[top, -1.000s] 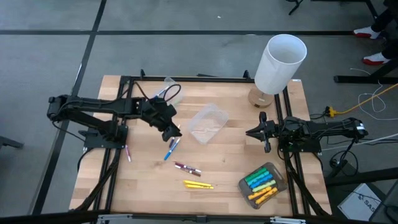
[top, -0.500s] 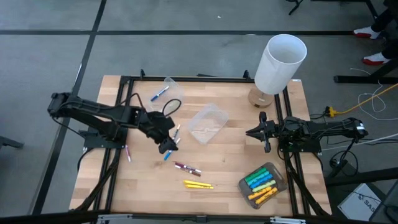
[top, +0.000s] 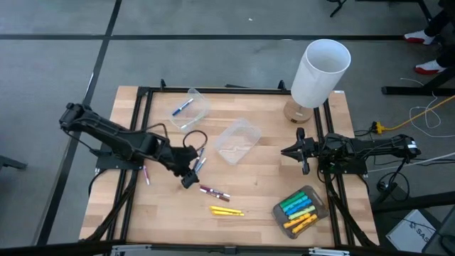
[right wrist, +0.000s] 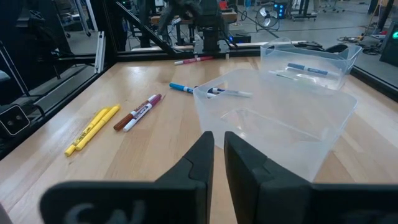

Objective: Pick & Place Markers
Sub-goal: Put the blue marker into the transparent bin

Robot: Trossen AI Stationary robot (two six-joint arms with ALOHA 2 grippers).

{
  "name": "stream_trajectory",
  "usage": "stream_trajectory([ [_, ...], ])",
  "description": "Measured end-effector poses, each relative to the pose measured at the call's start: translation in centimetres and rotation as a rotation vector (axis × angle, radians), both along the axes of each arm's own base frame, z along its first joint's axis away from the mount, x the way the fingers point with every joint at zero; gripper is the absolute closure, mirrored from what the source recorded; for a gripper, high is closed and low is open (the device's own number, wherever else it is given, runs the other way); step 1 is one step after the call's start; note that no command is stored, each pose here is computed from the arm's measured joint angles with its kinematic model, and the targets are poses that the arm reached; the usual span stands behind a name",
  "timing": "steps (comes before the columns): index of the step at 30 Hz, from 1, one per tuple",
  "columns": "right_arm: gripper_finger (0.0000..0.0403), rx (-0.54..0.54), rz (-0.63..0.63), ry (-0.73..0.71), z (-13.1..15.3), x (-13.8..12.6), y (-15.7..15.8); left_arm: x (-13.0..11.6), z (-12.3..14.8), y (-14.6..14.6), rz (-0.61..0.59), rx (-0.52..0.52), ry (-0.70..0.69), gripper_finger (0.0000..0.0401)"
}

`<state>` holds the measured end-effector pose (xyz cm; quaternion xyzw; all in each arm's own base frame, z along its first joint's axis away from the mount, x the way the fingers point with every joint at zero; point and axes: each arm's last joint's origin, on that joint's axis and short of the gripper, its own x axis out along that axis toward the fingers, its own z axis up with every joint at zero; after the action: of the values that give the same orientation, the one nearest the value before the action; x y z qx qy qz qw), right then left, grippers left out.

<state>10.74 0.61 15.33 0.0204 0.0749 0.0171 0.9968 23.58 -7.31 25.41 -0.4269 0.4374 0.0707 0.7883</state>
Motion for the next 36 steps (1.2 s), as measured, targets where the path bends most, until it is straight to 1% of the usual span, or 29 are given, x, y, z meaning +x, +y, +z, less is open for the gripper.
stream_trajectory([
  [5,0.0363,0.0,0.0,0.0,0.0,0.0,0.0,1.2,-2.1,-0.7,0.0,0.003,0.094,0.0237],
  [10,0.0363,0.0,0.0,0.0,0.0,0.0,0.0,2.0,-3.8,-1.0,0.026,0.006,0.165,0.0237],
  [15,0.0363,0.0,0.0,0.0,0.0,0.0,0.0,2.4,-5.2,-1.0,0.067,0.008,0.238,0.0237],
  [19,0.0363,0.0,0.0,0.0,0.0,0.0,0.0,2.6,-6.1,-0.8,0.083,0.025,0.287,0.0237],
  [21,0.0363,0.0,0.0,0.0,0.0,0.0,0.0,2.4,-6.4,-0.4,0.089,0.042,0.333,0.0237],
  [26,0.0363,0.0,0.0,0.0,0.0,0.0,0.0,1.8,-6.1,1.0,0.107,0.116,0.456,0.0237],
  [29,0.0363,0.0,0.0,0.0,0.0,0.0,0.0,2.0,-5.4,1.5,0.108,0.169,0.46,0.0237],
  [32,0.0363,0.0,0.0,0.0,0.0,0.0,0.0,2.4,-4.8,2.0,0.119,0.188,0.436,0.0237],
  [36,0.0363,0.0,0.0,0.0,0.0,0.0,0.0,2.5,-4.7,2.4,0.145,0.203,0.435,0.0237],
])
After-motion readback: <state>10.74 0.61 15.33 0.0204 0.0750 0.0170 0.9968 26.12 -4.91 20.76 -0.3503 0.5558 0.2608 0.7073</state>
